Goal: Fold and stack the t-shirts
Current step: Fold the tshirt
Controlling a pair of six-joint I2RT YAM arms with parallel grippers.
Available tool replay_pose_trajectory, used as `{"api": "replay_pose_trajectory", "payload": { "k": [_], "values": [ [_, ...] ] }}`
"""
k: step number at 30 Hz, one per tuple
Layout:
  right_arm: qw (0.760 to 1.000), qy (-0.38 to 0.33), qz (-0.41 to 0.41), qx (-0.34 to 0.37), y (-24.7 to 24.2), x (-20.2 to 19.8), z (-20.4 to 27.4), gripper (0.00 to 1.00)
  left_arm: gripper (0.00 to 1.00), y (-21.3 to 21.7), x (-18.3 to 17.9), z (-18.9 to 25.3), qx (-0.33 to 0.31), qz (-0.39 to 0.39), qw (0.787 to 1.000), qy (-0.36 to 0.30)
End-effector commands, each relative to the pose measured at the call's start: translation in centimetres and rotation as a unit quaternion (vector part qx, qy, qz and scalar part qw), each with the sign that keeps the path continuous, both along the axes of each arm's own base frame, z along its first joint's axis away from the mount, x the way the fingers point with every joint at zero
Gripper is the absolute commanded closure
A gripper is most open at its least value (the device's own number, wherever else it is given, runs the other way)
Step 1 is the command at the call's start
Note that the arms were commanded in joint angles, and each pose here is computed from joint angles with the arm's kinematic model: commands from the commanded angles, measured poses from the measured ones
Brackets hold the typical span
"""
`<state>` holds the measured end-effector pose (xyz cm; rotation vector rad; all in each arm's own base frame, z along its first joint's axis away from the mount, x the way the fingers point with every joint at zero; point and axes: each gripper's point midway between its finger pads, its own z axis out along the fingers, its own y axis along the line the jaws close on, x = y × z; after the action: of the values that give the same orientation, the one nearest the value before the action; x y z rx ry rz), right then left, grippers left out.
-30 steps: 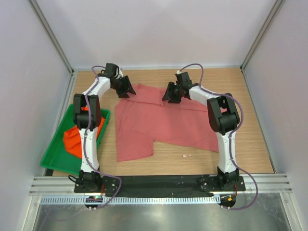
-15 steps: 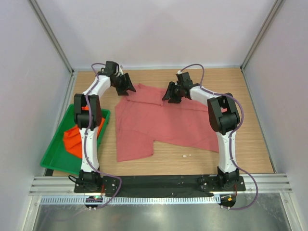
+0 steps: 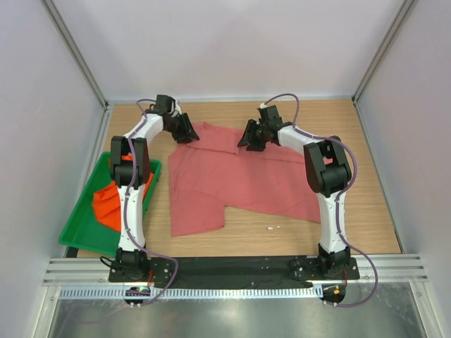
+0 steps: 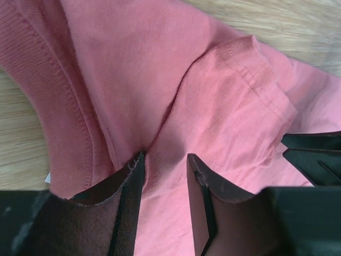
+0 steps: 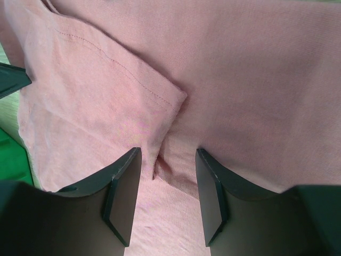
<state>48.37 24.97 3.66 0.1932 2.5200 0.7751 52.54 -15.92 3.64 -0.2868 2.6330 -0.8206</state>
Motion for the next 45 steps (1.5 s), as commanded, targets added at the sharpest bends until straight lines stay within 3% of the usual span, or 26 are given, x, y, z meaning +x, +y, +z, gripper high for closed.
{"api": "replay_pose_trajectory", "payload": {
  "k": [1,5,13,33,37,39,45],
  "values": [
    [1.0,0.002,-0.002,-0.01,-0.5,-0.3,-0.1,0.49,0.6,-0.3,0.8,2.9,-0.024,0.006,0.999,-0.035],
    [1.0,0.007,-0.002,-0.011,-0.6,-0.4,-0.4,0.49,0.62,-0.2,1.2,3.2,-0.029,0.01,0.999,-0.038],
    [1.0,0.012,-0.008,-0.023,-1.0,-0.3,-0.7,0.5,1.0,1.4,0.4,1.9,-0.011,0.033,0.999,-0.002],
    [0.997,0.041,-0.038,-0.052,-2.5,-0.9,-2.2,0.51,1.0,2.1,-2.6,1.1,-0.01,0.039,0.998,0.042],
    [0.997,0.045,-0.039,-0.052,-2.5,-0.9,-2.6,0.51,0.75,2.3,-1.7,2.6,-0.005,0.042,0.999,0.009],
    [0.997,0.042,-0.039,-0.049,-2.5,-0.7,-2.3,0.51,0.67,2.2,-0.6,3.4,-0.01,0.044,0.999,-0.006],
    [0.998,0.039,-0.036,-0.047,-2.2,-0.4,-2.0,0.51,0.62,1.6,0.8,2.5,-0.026,0.047,0.999,0.001]
  ]
}}
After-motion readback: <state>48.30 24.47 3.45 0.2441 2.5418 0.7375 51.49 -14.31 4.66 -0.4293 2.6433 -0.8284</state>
